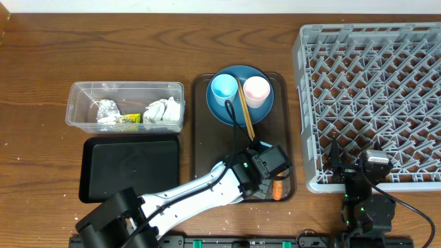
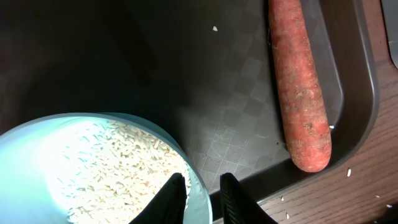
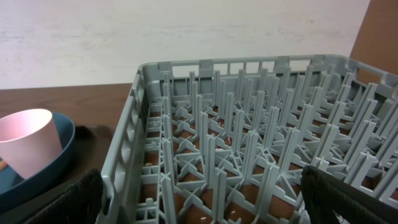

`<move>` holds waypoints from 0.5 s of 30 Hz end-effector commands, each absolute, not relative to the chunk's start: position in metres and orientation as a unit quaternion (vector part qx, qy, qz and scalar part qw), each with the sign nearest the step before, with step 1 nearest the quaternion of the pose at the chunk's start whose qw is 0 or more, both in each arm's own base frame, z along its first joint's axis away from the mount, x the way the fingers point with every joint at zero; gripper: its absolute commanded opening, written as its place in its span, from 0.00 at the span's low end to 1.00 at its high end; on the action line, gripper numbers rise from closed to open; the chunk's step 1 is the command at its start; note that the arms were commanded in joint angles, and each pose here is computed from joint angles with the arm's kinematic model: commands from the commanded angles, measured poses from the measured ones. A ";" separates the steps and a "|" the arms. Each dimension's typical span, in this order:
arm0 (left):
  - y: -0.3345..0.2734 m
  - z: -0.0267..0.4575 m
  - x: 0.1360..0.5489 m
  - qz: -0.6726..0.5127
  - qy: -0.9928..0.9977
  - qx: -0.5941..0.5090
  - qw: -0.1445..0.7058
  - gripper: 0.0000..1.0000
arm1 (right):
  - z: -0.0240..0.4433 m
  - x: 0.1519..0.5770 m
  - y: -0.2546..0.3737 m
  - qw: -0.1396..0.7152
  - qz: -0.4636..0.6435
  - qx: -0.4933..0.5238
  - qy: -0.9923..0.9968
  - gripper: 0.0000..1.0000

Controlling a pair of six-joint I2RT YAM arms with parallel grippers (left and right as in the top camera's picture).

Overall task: Sort waste into correct bins and load items into the dishwasher rack
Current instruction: 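Grasp the rim of the light blue bowl with the left gripper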

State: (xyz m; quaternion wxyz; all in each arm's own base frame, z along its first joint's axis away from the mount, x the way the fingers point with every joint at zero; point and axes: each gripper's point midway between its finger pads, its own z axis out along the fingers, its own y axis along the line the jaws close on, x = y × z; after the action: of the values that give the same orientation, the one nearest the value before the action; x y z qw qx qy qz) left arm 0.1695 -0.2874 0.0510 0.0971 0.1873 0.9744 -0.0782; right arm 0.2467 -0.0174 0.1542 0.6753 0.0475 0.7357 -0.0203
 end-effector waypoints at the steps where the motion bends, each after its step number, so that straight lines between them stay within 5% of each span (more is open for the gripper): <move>1: -0.288 0.050 0.173 -0.071 0.975 0.183 0.105 0.22 | 0.153 0.247 -0.019 0.673 -0.021 0.050 0.738 0.99; 15: -0.285 0.046 0.170 -0.067 0.977 0.178 0.101 0.22 | 0.153 0.247 -0.019 0.673 -0.021 0.050 0.738 0.99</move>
State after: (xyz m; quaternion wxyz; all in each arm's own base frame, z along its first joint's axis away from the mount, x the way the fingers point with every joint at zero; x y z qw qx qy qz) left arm 0.1695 -0.2878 0.0511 0.0970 0.1810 0.9755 -0.0794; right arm 0.2467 -0.0174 0.1542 0.6751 0.0475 0.7359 -0.0203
